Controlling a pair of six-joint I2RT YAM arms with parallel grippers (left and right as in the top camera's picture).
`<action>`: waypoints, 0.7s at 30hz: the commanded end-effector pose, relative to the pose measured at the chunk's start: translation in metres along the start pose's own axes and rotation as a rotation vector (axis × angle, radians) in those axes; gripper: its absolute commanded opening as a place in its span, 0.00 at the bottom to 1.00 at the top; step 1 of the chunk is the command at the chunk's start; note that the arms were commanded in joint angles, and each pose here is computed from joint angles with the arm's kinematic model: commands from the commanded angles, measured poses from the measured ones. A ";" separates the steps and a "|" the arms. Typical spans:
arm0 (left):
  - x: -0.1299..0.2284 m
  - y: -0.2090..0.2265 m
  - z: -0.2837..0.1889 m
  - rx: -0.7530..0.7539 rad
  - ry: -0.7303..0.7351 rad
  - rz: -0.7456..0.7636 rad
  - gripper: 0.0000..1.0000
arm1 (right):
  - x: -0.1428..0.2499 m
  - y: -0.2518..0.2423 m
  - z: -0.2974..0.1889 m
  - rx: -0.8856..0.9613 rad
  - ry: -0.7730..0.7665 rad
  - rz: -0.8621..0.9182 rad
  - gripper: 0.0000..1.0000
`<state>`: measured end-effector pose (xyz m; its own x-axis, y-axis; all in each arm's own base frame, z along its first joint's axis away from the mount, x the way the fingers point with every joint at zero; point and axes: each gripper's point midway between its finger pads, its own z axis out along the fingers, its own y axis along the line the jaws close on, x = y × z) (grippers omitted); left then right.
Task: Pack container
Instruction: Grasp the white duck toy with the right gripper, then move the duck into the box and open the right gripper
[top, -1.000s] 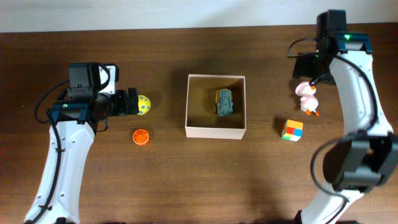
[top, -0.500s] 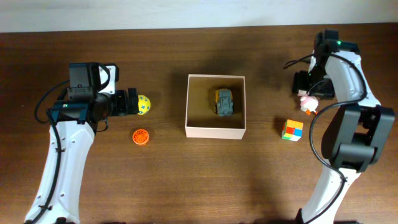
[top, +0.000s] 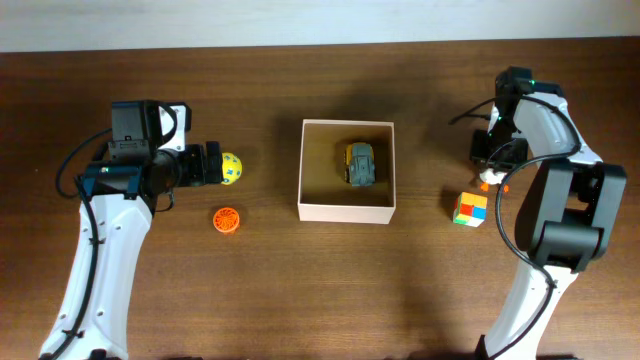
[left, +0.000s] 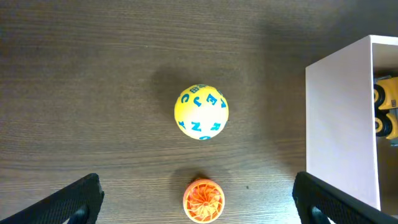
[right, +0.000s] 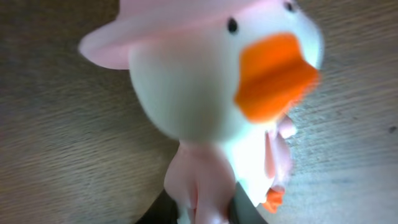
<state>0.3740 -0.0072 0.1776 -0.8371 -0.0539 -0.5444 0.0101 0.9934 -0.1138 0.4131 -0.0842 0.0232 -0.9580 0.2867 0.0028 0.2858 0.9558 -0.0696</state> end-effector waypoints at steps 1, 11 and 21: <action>-0.005 -0.001 -0.002 0.009 -0.011 -0.008 0.99 | -0.006 0.010 -0.060 -0.033 -0.142 0.015 0.13; -0.005 -0.001 -0.002 0.009 -0.011 -0.008 0.99 | 0.049 0.099 -0.224 -0.193 -0.491 -0.138 0.04; -0.005 -0.001 -0.002 0.009 -0.011 -0.008 0.99 | 0.114 0.212 -0.229 -0.319 -0.471 -0.279 0.04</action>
<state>0.3739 -0.0072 0.1775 -0.8373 -0.0539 -0.5441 0.0101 0.9934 -0.1139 0.3722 0.1432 0.2621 -0.8536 0.0124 -0.5208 -0.0785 0.9852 0.1521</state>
